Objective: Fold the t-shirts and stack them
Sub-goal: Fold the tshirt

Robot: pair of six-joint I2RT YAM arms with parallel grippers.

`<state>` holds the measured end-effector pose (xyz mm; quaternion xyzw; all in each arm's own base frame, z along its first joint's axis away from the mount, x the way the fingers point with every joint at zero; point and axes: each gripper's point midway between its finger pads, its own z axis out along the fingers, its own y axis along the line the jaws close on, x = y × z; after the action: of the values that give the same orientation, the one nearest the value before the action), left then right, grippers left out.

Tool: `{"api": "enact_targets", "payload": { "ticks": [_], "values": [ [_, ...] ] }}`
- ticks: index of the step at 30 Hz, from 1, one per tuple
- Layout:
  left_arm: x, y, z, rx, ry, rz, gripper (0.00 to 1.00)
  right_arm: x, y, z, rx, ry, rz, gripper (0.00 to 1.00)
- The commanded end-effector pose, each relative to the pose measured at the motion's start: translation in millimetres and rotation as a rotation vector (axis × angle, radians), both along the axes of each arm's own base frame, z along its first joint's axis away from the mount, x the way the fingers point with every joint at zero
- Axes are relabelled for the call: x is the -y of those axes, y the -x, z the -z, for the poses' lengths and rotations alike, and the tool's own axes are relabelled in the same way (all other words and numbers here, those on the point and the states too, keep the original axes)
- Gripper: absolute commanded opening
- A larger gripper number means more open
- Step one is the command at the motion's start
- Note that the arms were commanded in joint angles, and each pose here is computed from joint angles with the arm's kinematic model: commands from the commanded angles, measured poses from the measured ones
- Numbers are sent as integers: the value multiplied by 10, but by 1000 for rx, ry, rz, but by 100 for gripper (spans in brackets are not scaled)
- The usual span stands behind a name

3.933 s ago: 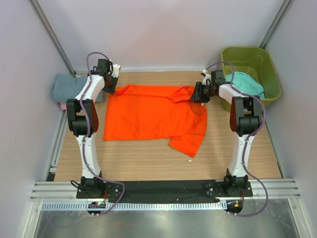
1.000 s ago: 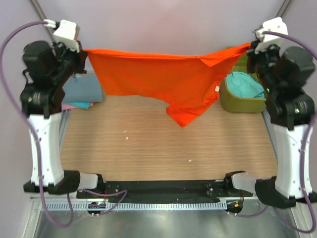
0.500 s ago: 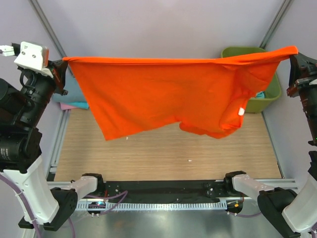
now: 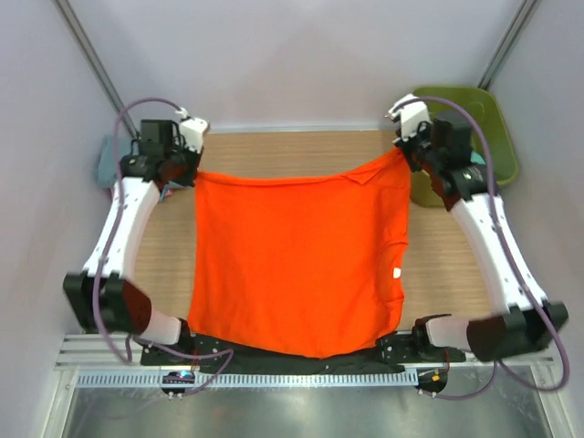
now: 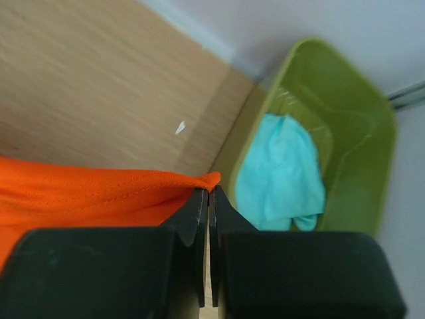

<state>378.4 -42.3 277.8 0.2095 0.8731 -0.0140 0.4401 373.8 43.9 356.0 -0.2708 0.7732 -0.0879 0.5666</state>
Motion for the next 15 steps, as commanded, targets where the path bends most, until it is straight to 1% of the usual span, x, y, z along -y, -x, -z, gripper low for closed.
{"api": "enact_targets", "payload": {
  "ticks": [1,2,4,5,6,7,8,9,10,11,12,13,15],
  "values": [
    [23,-345,511,-54,-18,31,0,-124,-546,177,60,12,-44,1],
    [33,-500,798,-116,-22,33,0,-181,-807,562,-22,23,-54,1],
    [59,-708,1067,-167,-29,44,0,-247,-1129,715,-34,34,-71,1],
    [50,-886,1324,-214,-39,41,0,-269,-1276,806,-44,38,-73,1],
    [45,-1005,1391,-217,-43,38,0,-304,-1530,1204,-109,46,-70,1],
    [53,-1196,1568,-239,-46,37,0,-316,-1733,1041,-65,46,-60,1],
    [53,-1198,1570,-239,-46,37,0,-334,-1878,1090,-66,46,-57,1],
    [61,-1399,1644,-233,-48,34,0,-354,-2093,1503,-132,52,-53,1],
    [55,-1492,1712,-234,-49,30,0,-381,-2299,1228,-64,48,-46,1],
    [47,-1694,1732,-211,-53,15,0,-387,-2467,1608,-122,57,-35,1],
    [54,-1768,1780,-210,-56,16,0,-391,-2530,1361,-73,52,-31,1],
    [57,-1850,1788,-202,-58,15,0,-422,-2701,1449,-67,66,-38,1],
    [63,-1995,1848,-200,-57,10,0,-424,-2805,1543,-68,77,-42,1]
  ]
}}
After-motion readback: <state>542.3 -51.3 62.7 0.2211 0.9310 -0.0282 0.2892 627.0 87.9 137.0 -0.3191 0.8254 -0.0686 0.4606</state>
